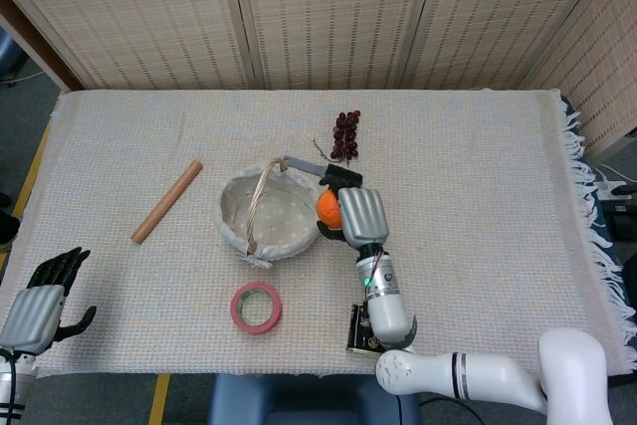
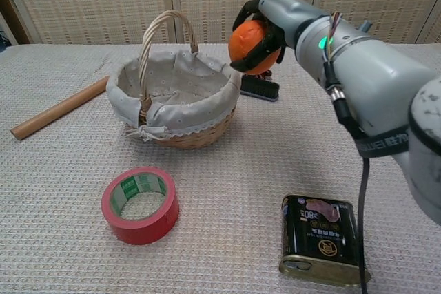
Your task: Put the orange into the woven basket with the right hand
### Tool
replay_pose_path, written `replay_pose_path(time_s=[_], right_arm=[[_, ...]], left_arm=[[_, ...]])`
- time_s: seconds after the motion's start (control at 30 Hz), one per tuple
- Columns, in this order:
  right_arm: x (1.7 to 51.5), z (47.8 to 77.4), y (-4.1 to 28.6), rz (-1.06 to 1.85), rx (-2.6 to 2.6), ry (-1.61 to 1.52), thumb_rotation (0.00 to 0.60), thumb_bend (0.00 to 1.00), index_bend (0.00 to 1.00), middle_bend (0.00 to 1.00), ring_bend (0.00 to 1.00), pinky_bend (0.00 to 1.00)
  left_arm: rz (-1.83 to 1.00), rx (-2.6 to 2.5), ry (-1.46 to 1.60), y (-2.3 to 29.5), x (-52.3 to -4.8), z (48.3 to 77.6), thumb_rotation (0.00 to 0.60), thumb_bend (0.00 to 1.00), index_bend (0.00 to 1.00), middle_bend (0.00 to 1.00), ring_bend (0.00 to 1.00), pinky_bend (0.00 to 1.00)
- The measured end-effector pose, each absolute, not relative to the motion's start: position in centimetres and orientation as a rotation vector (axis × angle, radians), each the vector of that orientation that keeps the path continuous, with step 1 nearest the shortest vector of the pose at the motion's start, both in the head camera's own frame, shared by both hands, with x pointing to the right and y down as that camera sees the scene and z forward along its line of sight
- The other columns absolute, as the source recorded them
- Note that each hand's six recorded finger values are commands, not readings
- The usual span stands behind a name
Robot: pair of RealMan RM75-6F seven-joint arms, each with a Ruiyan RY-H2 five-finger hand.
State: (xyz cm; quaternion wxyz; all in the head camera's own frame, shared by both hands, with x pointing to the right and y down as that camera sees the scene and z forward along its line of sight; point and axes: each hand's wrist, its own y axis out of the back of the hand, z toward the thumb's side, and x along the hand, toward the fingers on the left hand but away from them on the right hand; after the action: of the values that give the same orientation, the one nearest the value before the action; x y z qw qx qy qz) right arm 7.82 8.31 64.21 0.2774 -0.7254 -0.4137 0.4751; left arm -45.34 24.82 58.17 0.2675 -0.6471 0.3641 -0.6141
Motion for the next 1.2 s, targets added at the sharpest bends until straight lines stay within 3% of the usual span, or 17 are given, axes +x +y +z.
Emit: replay_pose_path(time_s=[0.37, 0.47, 0.6, 0.73, 0.83, 1.2], right_arm=[[3.8, 65.9, 8.1, 1.284, -1.959, -1.13, 0.6, 0.29, 0.36, 0.61, 0.6, 0.7], [3.3, 66.4, 8.3, 1.288, -1.967, -1.127, 0.6, 0.29, 0.37, 0.59, 0.52, 0.64], [2.9, 67.0, 8.7, 1.287, -1.974, -1.095, 0.6, 0.29, 0.37, 0.39, 0.29, 0.38], [2.7, 67.2, 8.8, 1.261, -1.966, -1.074, 0.6, 0.26, 0.05, 0.07, 0.01, 0.14], [2.7, 67.1, 8.6, 1.237, -1.952, -1.076, 0.6, 0.2, 0.0, 0.0, 0.0, 0.05], [2.7, 66.7, 8.4, 1.208, -1.952, -1.119, 0.6, 0.18, 0.0, 0.0, 0.0, 0.04]], left_arm=[[-1.651, -1.756, 0.992, 24.8, -45.4, 58.1, 0.6, 0.34, 0.0, 0.0, 0.0, 0.07], [-1.65, -1.751, 0.988, 24.8, -45.4, 58.0, 0.6, 0.35, 0.0, 0.0, 0.0, 0.07], [-1.644, -1.739, 0.984, 24.7, -45.5, 58.0, 0.6, 0.35, 0.0, 0.0, 0.0, 0.07], [-1.645, -1.74, 0.983, 24.7, -45.5, 58.0, 0.6, 0.35, 0.0, 0.0, 0.0, 0.07], [-1.647, -1.742, 0.985, 24.7, -45.5, 58.0, 0.6, 0.35, 0.0, 0.0, 0.0, 0.07], [-1.648, -1.743, 0.984, 24.7, -45.5, 58.0, 0.6, 0.34, 0.0, 0.0, 0.0, 0.07]])
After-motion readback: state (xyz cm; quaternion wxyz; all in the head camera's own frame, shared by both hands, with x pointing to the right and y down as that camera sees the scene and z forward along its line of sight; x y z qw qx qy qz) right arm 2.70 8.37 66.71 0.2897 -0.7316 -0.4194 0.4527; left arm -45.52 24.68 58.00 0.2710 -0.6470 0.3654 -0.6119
